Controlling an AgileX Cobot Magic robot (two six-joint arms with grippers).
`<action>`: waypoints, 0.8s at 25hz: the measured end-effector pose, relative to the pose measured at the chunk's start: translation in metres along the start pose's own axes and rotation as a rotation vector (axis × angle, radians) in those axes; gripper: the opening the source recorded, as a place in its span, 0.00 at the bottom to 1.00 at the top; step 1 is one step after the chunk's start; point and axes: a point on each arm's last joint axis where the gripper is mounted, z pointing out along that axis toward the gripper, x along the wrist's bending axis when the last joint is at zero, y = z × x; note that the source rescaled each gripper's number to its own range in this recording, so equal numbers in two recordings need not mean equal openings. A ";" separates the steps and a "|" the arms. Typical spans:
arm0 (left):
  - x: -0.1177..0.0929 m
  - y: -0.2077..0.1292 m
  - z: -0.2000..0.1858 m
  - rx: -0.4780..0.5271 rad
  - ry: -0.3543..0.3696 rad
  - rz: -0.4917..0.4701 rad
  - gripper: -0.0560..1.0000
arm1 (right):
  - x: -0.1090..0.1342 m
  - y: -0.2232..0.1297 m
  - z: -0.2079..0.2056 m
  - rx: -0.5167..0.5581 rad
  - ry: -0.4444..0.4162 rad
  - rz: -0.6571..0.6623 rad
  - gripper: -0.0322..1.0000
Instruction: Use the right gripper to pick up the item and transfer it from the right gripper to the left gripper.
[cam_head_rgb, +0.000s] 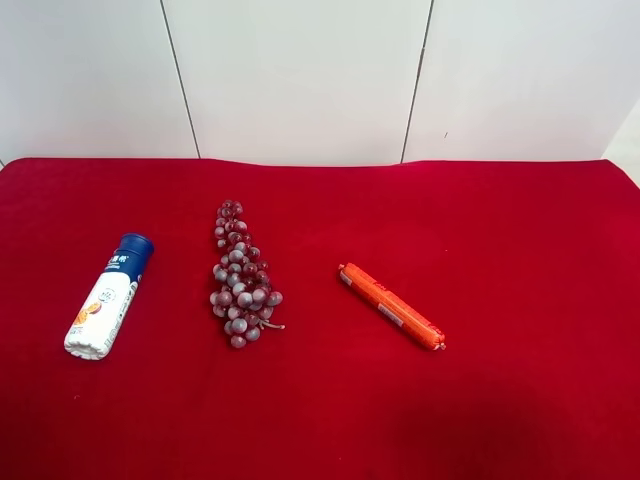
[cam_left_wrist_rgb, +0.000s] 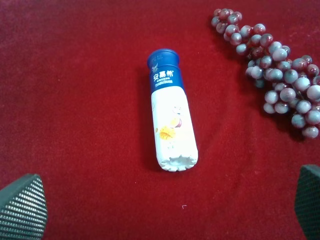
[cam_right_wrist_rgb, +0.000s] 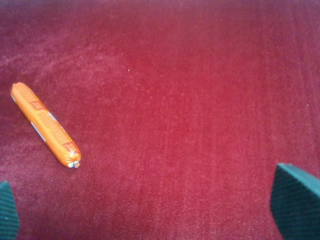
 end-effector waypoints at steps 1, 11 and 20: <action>0.000 0.000 0.000 0.000 0.000 0.000 1.00 | 0.000 0.000 0.000 0.000 0.000 0.000 1.00; 0.000 0.000 0.000 -0.001 0.000 0.000 1.00 | 0.000 0.000 0.000 0.000 0.000 0.000 1.00; 0.000 0.000 0.000 -0.001 0.000 0.000 1.00 | 0.000 0.000 0.000 0.000 0.000 0.000 1.00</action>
